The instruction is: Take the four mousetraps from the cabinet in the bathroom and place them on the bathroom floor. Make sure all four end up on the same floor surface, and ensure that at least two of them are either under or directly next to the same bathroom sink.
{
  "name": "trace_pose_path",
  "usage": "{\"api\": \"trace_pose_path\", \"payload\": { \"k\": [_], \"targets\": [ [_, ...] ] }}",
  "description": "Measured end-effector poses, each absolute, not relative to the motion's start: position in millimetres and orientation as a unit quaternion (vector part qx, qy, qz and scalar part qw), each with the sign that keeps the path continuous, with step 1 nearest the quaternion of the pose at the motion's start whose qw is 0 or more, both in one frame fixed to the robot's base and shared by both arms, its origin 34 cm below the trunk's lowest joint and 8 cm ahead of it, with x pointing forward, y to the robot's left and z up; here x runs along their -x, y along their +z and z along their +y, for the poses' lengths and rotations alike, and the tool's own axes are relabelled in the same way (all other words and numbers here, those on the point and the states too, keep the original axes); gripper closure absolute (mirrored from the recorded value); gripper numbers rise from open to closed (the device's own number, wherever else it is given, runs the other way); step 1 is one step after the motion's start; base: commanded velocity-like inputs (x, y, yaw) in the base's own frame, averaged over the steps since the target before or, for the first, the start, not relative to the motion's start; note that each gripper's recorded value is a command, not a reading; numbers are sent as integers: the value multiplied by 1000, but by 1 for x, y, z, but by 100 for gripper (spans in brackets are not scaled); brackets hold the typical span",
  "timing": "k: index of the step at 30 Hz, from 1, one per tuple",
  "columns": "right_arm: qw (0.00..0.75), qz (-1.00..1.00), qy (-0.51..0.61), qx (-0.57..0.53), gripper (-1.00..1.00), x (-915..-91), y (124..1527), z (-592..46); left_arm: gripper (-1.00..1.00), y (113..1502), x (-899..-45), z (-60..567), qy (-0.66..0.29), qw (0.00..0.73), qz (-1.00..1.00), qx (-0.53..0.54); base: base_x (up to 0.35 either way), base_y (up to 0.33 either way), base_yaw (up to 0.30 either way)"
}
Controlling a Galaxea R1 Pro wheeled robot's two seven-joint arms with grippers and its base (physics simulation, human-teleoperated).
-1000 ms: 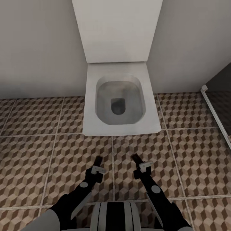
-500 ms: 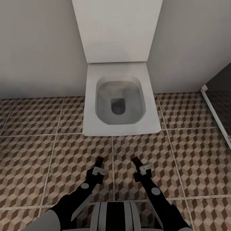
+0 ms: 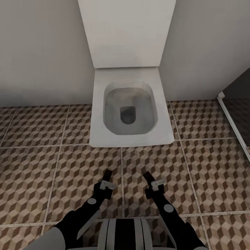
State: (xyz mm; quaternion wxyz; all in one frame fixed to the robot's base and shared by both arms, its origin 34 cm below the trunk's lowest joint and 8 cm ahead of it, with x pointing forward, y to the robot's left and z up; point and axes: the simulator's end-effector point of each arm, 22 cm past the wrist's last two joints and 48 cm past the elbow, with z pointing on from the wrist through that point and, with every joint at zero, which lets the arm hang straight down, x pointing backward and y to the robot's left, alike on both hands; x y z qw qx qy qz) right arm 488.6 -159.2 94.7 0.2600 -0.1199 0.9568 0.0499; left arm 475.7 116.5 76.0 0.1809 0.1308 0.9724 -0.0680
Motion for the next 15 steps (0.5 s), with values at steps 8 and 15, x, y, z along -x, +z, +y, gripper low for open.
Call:
{"api": "trace_pose_path", "payload": {
  "k": [8,15],
  "targets": [
    [257,958,50,120,100,-486,93,-160,100,76,-476,116,-68,181,972,-131,0,0,0],
    [256,958,49,122,100,-486,93,-161,100,76,-475,116,-69,180,972,-133,0,0,0]
  ]
}}
